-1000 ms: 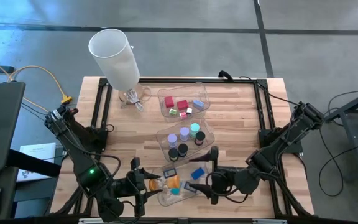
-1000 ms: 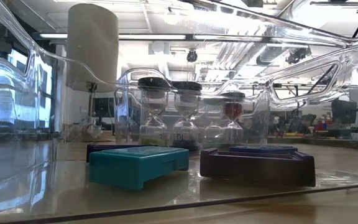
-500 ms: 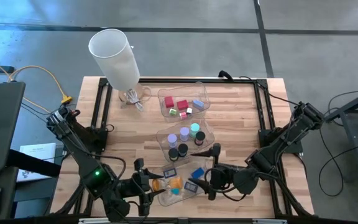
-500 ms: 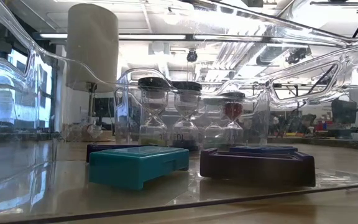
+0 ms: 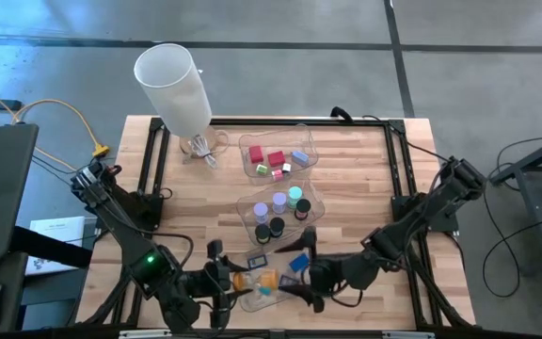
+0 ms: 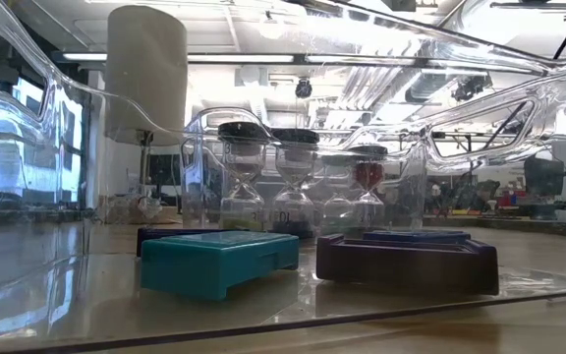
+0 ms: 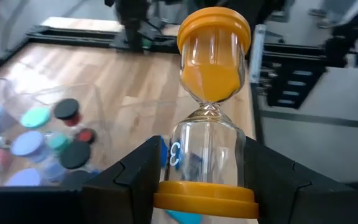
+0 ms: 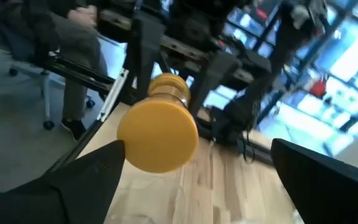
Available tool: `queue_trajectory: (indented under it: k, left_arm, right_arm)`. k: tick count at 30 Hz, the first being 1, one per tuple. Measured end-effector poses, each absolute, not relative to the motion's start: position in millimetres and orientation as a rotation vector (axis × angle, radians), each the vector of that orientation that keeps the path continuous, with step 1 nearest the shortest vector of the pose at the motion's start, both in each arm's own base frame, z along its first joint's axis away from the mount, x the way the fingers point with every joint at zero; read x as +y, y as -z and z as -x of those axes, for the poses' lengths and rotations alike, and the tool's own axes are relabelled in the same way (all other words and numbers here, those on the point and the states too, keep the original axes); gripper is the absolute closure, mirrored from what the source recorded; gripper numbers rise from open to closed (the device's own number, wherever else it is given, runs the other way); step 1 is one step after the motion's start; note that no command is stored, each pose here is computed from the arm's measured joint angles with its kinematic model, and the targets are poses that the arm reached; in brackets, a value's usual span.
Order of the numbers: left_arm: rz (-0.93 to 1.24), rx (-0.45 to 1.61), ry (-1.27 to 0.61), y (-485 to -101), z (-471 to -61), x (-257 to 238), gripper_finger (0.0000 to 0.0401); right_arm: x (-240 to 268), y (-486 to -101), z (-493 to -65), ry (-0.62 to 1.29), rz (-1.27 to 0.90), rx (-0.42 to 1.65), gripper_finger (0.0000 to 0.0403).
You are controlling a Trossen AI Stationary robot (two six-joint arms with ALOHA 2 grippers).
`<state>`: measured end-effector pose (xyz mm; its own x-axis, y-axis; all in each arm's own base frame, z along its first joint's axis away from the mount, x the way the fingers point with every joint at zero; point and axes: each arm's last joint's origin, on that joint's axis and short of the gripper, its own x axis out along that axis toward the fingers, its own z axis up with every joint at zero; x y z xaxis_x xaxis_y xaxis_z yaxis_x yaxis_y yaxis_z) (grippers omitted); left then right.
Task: Pick & Place Office items
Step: Put the yellow hourglass into the middle transparent bin
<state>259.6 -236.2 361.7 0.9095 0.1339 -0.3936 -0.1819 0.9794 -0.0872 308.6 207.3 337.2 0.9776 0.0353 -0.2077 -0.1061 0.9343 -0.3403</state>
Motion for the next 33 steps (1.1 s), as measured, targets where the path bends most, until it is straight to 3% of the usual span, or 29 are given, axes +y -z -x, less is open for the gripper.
queue_trajectory:
  k: [33]
  left_arm:
    - [0.132,0.392,-0.135,-365,-264,-234,0.0212]
  right_arm:
    - [216,-331,-309,-0.049,0.445,0.200,0.0009]
